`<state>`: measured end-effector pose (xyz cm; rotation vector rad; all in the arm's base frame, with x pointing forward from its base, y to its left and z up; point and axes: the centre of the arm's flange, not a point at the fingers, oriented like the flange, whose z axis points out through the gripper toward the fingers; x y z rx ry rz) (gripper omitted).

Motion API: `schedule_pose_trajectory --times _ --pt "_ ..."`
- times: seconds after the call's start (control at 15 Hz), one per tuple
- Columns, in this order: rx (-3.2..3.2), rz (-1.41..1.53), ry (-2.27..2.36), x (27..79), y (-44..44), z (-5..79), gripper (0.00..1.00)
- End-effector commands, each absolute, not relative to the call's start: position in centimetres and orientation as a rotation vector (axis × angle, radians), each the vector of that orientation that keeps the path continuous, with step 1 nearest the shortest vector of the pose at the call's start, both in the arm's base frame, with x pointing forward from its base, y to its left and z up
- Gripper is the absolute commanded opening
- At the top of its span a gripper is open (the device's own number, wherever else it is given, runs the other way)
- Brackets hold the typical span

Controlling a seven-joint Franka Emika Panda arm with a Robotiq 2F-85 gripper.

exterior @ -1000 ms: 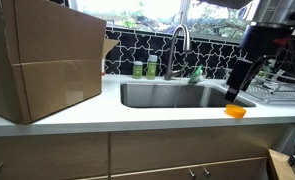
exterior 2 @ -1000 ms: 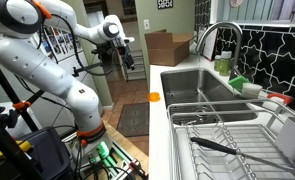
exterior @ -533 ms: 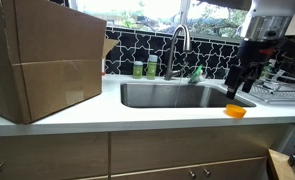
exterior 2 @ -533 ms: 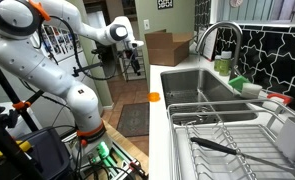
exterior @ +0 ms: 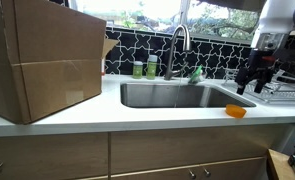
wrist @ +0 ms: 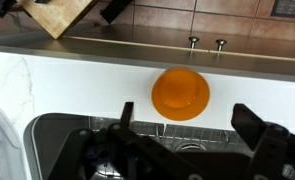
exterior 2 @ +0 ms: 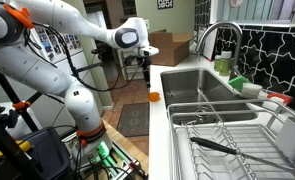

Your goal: Pick up the orange bowl, fetch some water in the orange bowl and pour it out into the sink three times then put the orange bowl back on the kitchen counter

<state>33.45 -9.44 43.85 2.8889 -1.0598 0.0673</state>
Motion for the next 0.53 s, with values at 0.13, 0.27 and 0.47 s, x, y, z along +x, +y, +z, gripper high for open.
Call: schedule_pose_trajectory --times 0.13,0.27,0.47 --pt "2.893 0.045 -1.126 32.4 -13.7 40.0 1.00" --pt "2.895 0.025 -1.140 32.5 -14.1 39.0 1.00" --pt "2.892 -0.004 -1.149 32.9 -14.3 37.5 1.00"
